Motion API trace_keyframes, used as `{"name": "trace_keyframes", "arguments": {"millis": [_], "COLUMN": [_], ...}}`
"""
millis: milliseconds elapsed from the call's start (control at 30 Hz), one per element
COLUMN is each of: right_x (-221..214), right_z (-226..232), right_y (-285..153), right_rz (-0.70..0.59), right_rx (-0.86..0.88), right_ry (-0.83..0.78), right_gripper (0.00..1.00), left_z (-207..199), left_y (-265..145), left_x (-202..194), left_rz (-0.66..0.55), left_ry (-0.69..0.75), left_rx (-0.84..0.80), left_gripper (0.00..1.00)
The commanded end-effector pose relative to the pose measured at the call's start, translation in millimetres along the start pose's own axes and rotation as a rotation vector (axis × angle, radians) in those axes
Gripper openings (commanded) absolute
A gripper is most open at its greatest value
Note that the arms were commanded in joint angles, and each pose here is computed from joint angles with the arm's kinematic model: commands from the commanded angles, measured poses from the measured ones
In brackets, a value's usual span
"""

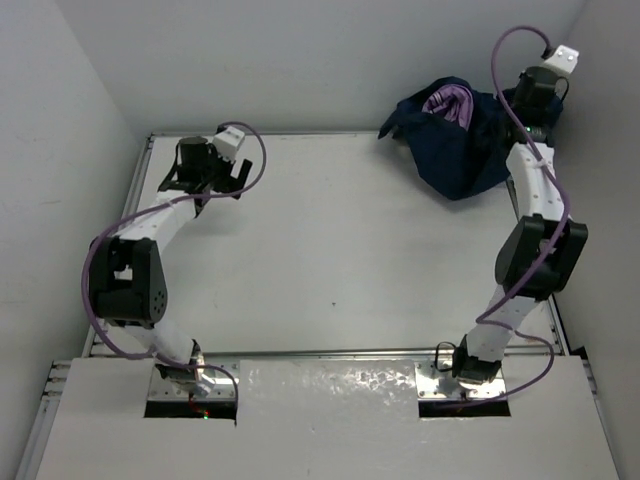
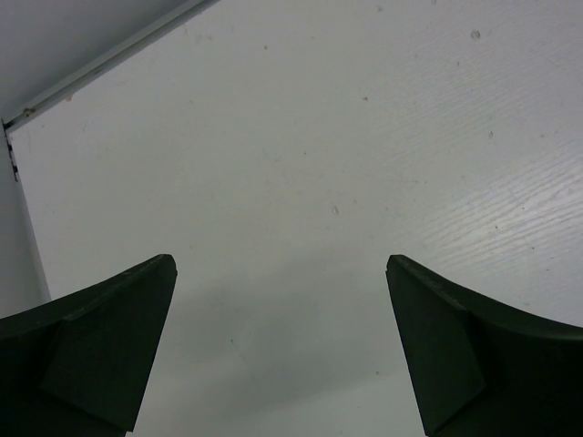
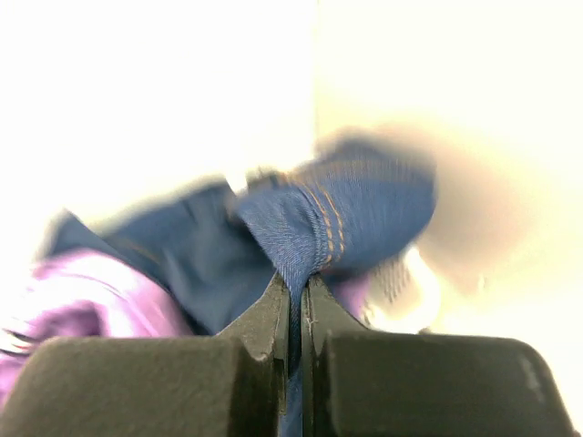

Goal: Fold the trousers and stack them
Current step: Grab the trousers from the pile, then move the trousers to the center of the board

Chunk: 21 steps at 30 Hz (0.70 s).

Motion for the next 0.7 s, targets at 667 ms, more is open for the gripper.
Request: {"name": "trace_keyframes", "arguments": {"millis": [667], "right_x": [279.6], "right_z": [205.7], "right_y": [-276.9], "right_rz": [-0.674], "right_rx": [1.046], "right_ry": [0.273], "right_gripper": [0.00], "left_z": [-5.3], "left_y": [-85.5], "left_x": [32.4], "left_rz": [-0.243], "left_ry": [-0.107], "left_rx": [0.152], "left_gripper": [1.00]}}
Point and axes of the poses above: each gripper's point midway between its finger pads, its own y axis out along the fingers, its own z axis along the line the jaws close on, x = y × z, the point moved 5 cm from there along -y, back along the fingers, and after that the axes turned 14 degrees about y, right-handed, at the moved point
